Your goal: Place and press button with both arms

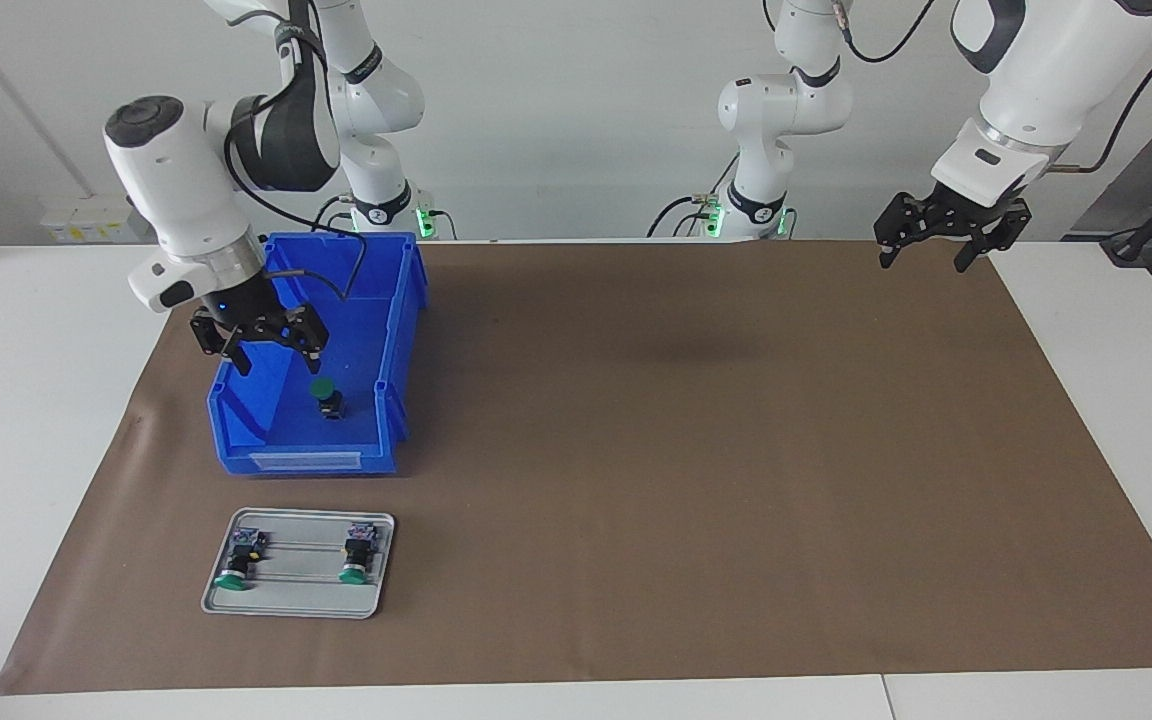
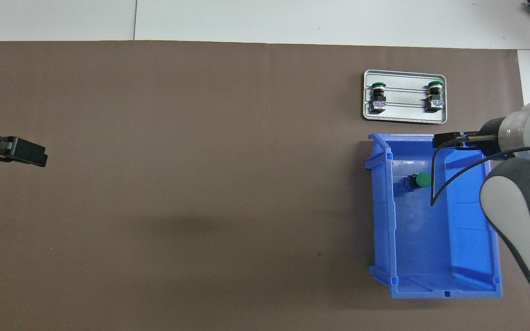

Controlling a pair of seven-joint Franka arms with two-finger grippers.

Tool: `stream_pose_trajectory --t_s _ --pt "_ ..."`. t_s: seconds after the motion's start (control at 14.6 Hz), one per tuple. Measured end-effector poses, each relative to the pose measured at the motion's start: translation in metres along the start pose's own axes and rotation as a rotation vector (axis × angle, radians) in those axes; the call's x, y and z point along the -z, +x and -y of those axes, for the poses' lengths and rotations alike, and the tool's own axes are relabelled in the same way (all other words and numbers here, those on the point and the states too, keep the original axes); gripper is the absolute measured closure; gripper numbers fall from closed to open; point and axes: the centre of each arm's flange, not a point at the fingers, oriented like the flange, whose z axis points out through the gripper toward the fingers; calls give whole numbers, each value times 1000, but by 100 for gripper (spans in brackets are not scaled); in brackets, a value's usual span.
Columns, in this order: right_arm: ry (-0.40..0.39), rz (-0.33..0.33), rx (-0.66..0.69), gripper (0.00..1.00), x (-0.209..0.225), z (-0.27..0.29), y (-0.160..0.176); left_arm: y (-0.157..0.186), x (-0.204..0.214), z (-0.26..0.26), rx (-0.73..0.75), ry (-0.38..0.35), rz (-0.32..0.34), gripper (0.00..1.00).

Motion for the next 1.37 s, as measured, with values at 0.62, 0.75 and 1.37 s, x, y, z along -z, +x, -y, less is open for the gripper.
stream_pose_trajectory --t_s 0.62,0.75,1.37 --pt "-31 66 -198 0 123 -38 3 0 0 0 0 0 0 0" --pt "-43 72 -185 0 140 -36 0 0 0 0 0 0 0 0" --pt "-91 102 -65 0 134 -4 2 0 0 0 0 0 0 0"
